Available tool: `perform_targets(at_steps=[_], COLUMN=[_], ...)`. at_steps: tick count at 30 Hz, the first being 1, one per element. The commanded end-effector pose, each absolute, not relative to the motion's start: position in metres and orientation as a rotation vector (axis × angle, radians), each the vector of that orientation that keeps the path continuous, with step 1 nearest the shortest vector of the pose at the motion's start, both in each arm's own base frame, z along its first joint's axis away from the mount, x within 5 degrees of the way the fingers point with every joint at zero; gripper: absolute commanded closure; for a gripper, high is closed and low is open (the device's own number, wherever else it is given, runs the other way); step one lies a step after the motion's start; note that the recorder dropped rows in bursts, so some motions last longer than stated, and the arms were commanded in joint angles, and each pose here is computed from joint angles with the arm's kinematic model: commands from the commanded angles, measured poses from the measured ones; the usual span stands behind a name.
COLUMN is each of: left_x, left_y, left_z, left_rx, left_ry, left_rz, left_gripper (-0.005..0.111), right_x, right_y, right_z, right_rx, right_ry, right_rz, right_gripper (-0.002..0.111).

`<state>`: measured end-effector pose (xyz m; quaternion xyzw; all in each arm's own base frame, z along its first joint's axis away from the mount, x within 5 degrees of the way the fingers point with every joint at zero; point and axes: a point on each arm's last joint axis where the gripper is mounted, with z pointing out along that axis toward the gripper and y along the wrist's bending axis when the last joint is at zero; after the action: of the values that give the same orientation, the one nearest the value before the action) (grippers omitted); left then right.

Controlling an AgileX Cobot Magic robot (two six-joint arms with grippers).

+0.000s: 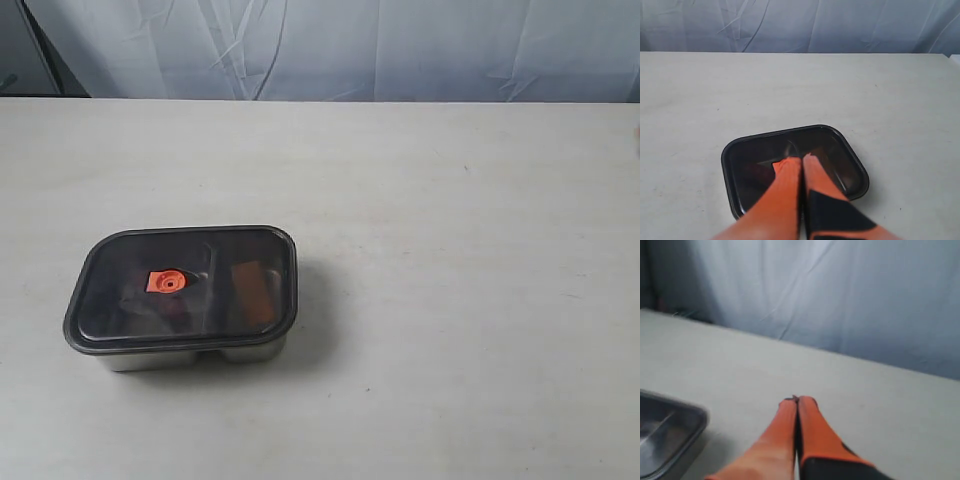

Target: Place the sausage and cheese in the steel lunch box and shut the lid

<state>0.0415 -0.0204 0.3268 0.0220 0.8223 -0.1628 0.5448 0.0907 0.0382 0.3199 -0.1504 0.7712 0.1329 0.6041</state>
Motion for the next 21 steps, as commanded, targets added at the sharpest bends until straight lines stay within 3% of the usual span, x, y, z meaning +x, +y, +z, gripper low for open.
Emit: perform_targets(at_steps=[1, 15, 21], left_x=[0.04, 0.04, 0.04], left_y=[-0.02, -0.02, -0.02], left_z=[0.327, 0.326, 0.326], left_rx=[0.053, 0.054, 0.054], left_ry=[1.939, 1.942, 1.942], left_rz=[-0.387, -0.385, -0.385], left_gripper=[0.107, 0.107, 0.107], right_x=[0.066, 0.05, 0.051], right_y=[0.015, 0.01, 0.007], right_z=[0.307, 0.218, 0.198], right_rx=[-0.204, -0.161, -0.108], right_ry=[1.705, 1.724, 1.789], right_rz=[0.121, 0.072, 0.073], right_gripper=[0.109, 0.109, 0.109])
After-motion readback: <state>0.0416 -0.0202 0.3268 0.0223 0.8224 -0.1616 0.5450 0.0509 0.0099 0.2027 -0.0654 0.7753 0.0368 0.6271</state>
